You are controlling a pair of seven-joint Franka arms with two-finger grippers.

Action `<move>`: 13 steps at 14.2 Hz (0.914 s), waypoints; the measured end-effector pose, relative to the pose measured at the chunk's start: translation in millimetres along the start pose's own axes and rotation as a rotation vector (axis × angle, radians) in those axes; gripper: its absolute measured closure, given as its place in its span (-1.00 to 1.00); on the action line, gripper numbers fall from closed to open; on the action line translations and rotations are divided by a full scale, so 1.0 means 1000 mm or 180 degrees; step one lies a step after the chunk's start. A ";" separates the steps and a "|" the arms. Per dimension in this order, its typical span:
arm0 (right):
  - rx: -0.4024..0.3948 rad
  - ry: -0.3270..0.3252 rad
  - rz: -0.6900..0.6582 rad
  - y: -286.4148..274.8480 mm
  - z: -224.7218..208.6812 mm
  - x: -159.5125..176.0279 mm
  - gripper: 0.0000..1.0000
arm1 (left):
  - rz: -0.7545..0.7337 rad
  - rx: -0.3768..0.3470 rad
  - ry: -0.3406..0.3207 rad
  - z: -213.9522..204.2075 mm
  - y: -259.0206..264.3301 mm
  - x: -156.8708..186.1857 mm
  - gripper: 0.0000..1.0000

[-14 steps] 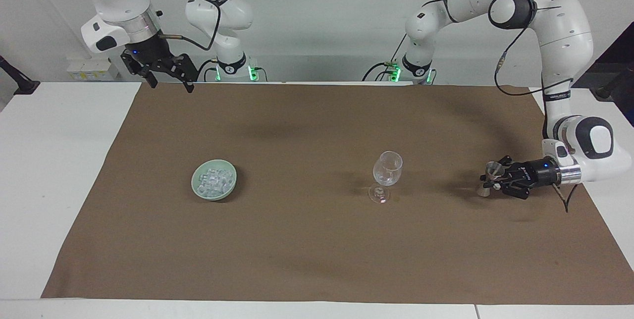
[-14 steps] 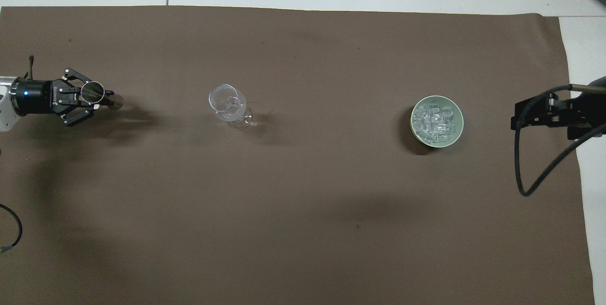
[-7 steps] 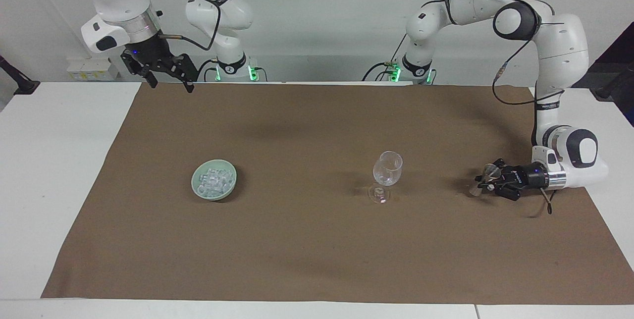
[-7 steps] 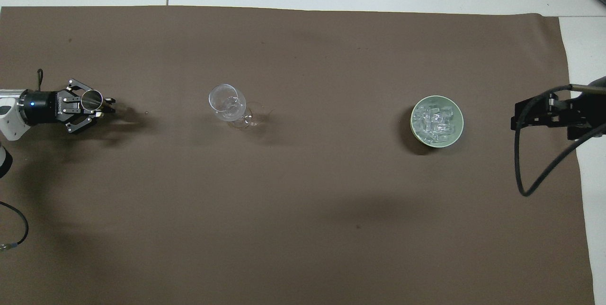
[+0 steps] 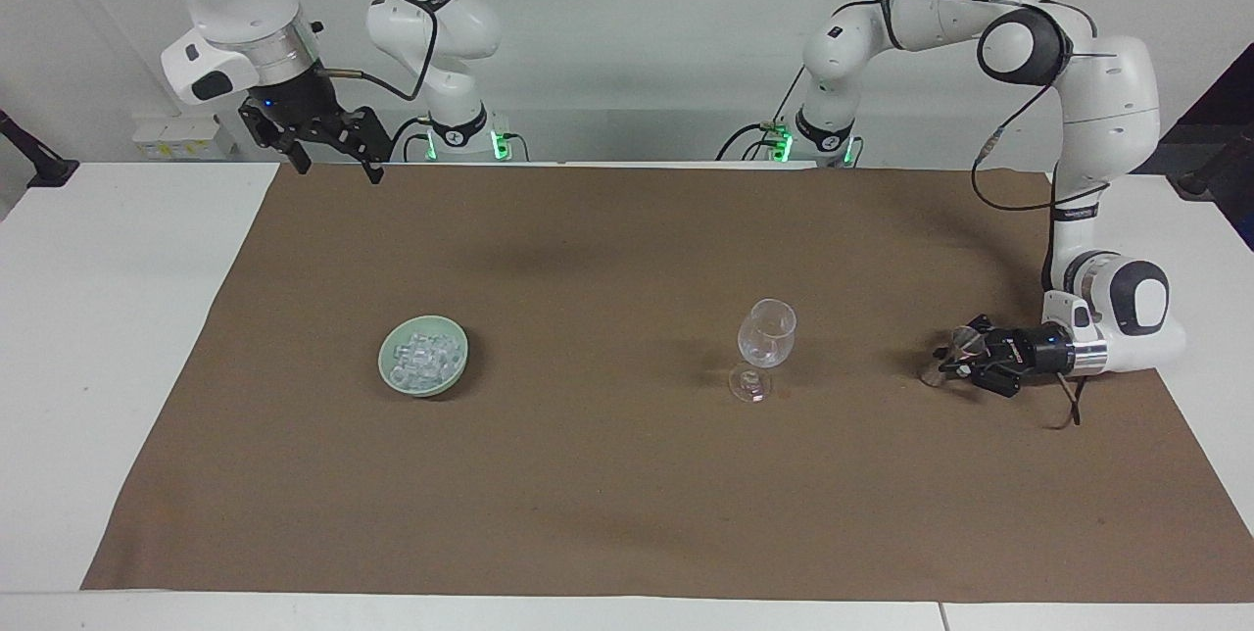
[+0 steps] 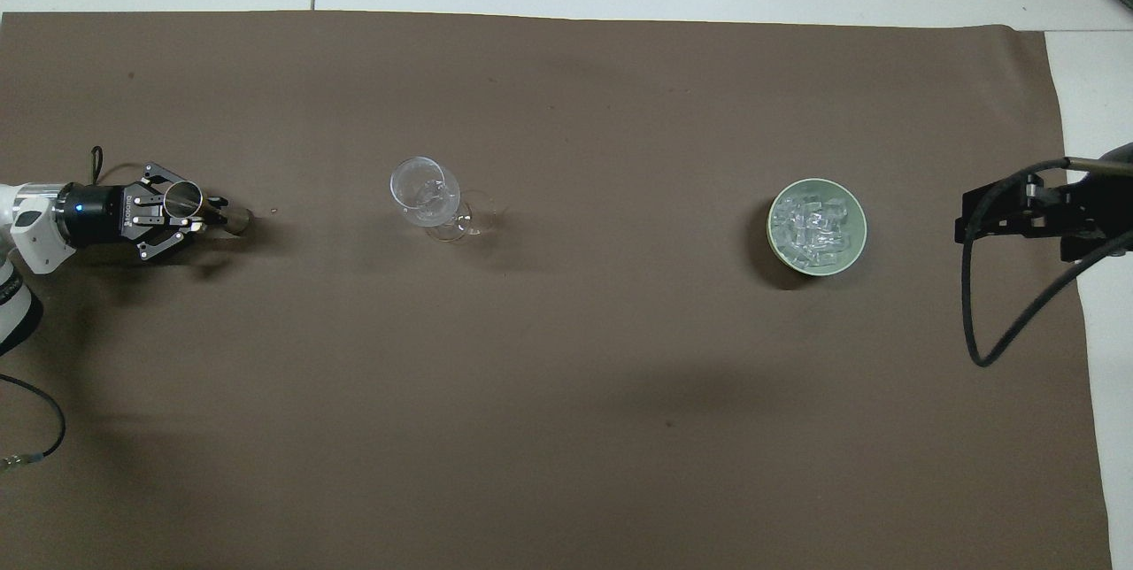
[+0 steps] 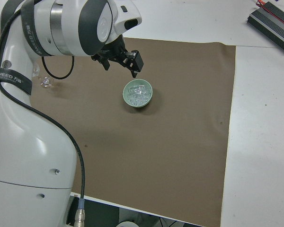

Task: Pour wine and add ice with both arms
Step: 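Carry the metal cup back and set it down with the left gripper, then open the left gripper while the right gripper reaches the green bowl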

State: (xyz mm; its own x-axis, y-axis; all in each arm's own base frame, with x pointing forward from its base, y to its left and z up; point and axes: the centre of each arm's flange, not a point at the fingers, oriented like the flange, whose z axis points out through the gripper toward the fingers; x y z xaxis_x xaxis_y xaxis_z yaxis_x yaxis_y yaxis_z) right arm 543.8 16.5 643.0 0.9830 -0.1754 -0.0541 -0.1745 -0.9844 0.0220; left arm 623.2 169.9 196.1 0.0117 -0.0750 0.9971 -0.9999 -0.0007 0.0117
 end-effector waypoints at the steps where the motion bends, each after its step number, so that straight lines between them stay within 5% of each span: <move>1: -0.0012 0.0006 -0.0004 0.000 0.000 0.000 -1.00 | -0.0002 0.0001 0.0000 0.000 0.000 0.000 0.57; 6: -0.0012 0.0039 -0.0065 -0.003 -0.001 0.001 -1.00 | -0.0012 0.0009 0.0001 -0.001 0.000 0.001 0.51; 13: 0.0029 0.0225 -0.0061 -0.003 -0.003 0.008 -1.00 | -0.0021 0.0040 -0.0035 -0.009 -0.003 0.006 -0.08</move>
State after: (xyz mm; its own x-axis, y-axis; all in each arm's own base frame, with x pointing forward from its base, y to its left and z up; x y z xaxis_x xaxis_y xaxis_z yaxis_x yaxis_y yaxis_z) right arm 552.6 18.2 645.9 0.9877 -0.1555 0.0162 -0.1557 -0.9877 0.0125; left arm 626.2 178.6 202.5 0.0182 -0.0861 0.9961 -0.9998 -0.0139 0.0171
